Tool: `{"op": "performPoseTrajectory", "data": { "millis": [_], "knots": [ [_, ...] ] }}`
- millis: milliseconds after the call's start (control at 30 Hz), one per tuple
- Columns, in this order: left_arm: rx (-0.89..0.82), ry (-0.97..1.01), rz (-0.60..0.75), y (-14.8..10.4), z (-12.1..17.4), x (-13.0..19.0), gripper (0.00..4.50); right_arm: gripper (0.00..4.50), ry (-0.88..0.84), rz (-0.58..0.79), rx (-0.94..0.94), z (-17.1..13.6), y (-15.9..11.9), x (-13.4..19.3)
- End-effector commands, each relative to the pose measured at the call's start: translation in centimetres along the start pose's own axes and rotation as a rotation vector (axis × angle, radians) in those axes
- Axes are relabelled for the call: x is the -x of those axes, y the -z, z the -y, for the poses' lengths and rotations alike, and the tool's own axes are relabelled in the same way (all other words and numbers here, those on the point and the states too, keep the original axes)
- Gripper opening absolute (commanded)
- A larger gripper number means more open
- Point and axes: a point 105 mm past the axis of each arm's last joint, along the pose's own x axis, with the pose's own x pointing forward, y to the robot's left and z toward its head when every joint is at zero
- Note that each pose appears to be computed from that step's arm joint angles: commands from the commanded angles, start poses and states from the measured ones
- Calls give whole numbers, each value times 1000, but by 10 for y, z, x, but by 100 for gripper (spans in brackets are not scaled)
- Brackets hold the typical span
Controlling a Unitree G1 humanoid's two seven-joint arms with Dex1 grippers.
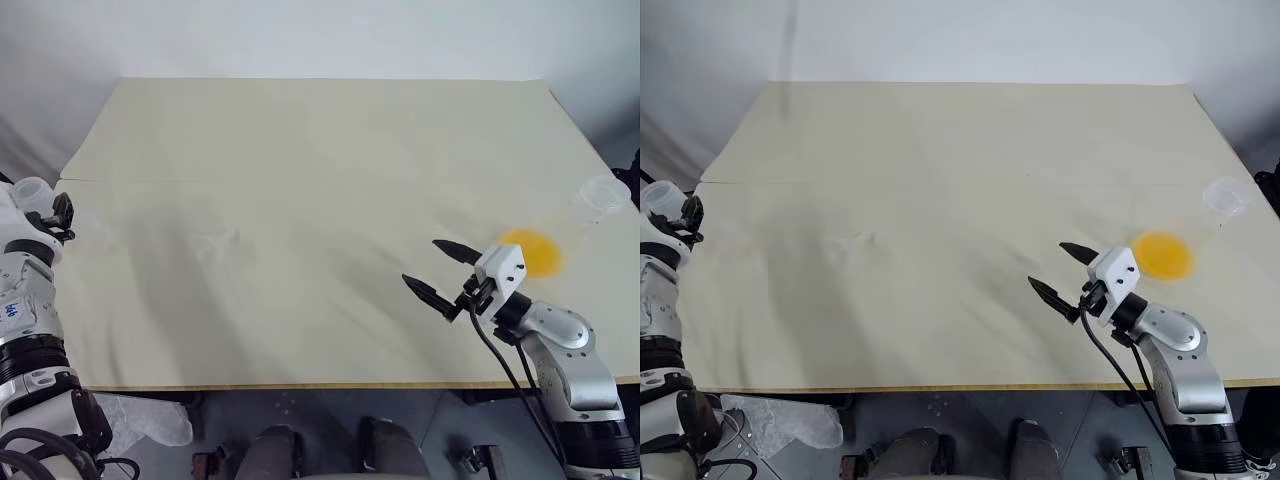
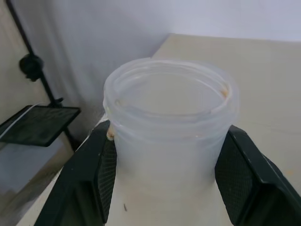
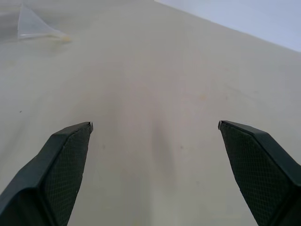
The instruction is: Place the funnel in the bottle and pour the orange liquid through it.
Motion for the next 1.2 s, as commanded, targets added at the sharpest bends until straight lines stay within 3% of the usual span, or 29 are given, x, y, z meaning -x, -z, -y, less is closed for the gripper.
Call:
{"op": "performPoseTrajectory", "data": {
  "millis": [33, 233, 333, 467, 600, 867, 1200],
  "knots": [
    [20, 249, 127, -47, 48, -6, 252, 450, 27, 32, 35, 8, -11, 3],
    [12, 525, 162, -60, 116, -15, 252, 450, 21, 23, 39, 9, -12, 9],
    [-2, 776, 227, -74, 173, -10, 252, 450, 29, 18, 37, 10, -14, 15],
    [-35, 1081, 295, -81, 244, 8, 252, 450, 30, 0, 27, 7, -15, 26],
    [33, 1388, 282, -76, 309, 43, 252, 450, 36, -20, 20, 6, -17, 43],
    [65, 1764, 192, -52, 381, 98, 252, 450, 45, -44, -16, -2, -29, 74],
    [-64, 1909, 153, -16, 437, 138, 252, 450, 181, -74, 7, -13, -30, 100]
  ]
}}
